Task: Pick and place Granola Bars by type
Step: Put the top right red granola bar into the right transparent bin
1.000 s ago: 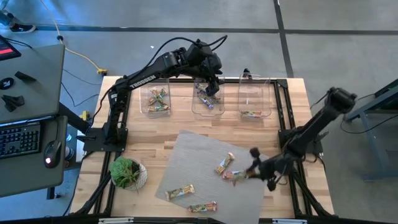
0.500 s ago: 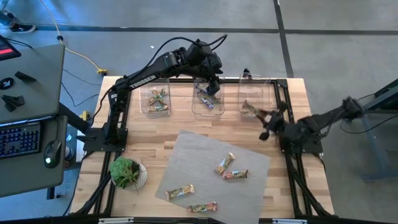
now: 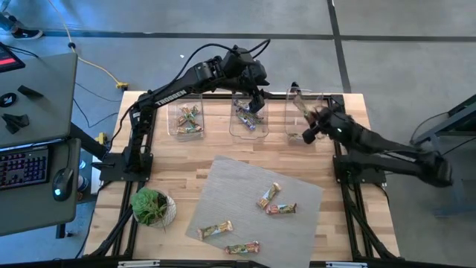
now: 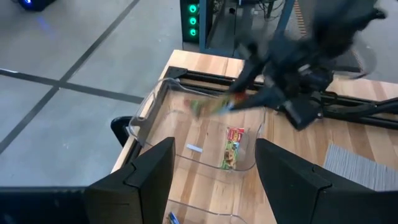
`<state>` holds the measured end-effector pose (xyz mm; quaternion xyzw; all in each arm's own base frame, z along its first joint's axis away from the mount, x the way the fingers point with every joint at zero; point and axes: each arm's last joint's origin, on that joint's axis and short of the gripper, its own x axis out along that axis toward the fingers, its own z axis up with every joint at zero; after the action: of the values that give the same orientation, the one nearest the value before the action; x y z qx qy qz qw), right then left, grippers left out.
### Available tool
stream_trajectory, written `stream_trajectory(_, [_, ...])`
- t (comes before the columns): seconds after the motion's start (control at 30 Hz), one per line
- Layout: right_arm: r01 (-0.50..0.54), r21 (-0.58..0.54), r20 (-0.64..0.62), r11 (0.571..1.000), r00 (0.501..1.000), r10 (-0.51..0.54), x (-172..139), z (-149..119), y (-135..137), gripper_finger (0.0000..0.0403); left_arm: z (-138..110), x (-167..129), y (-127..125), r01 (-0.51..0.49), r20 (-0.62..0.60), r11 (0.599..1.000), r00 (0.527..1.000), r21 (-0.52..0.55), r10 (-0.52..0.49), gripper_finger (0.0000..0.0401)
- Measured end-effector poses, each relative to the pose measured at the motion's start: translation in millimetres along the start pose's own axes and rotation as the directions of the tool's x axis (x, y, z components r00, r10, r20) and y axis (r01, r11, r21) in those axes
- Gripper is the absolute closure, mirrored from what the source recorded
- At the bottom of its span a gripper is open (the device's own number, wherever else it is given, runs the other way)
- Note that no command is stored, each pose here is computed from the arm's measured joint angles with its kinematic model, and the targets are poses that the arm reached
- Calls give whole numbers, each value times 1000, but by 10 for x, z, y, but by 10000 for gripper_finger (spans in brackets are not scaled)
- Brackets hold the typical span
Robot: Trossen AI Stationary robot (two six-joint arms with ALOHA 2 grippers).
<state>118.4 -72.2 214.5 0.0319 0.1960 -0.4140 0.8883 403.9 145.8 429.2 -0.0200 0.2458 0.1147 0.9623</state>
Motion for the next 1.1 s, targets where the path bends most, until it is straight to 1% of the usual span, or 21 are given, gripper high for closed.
stream_trajectory(0.03, [-18,30,-51,999,999,19,68,-35,-27,316,0,0,0,0,0,1000,1000,0,0,185])
stream_trajectory(0.1, [-6,68,-131,998,991,14,194,-93,-80,316,-3,0,0,0,-3,1000,1000,0,0,185])
stream_trajectory(0.2, [32,79,-214,996,977,-15,358,-165,-143,316,-7,0,-1,1,-8,1000,1000,0,-1,185])
stream_trajectory(0.3, [82,91,-310,992,950,-50,501,-269,-200,316,-7,0,-1,1,-8,1000,1000,0,-1,185])
stream_trajectory(0.37, [65,125,-370,990,929,-14,584,-297,-225,316,-7,0,-1,1,-8,1000,1000,9,-1,185])
stream_trajectory(0.5, [-2,150,-478,989,875,74,748,-272,-242,316,-7,0,-1,1,-7,1000,1000,31,-1,185])
stream_trajectory(0.6, [-27,110,-535,994,841,82,879,-190,-242,316,-7,0,-1,1,-8,1000,1000,31,-1,185])
stream_trajectory(0.73, [-53,64,-625,997,777,81,1007,-85,-237,315,-12,0,-1,1,-13,999,1000,33,-1,185])
stream_trajectory(0.87, [-67,23,-686,997,724,65,1097,31,-239,315,-27,0,-2,3,-28,999,1000,32,-2,185])
stream_trajectory(0.97, [-75,-13,-714,997,698,43,1141,117,-250,315,-29,0,-2,3,-30,1000,1000,31,-2,185])
stream_trajectory(1.03, [-62,-43,-729,997,684,11,1159,178,-261,315,-29,0,-2,3,-30,999,1000,31,-2,185])
stream_trajectory(1.1, [-59,-60,-751,996,661,-6,1156,237,-266,315,-29,0,-2,3,-30,1000,1000,31,-2,185])
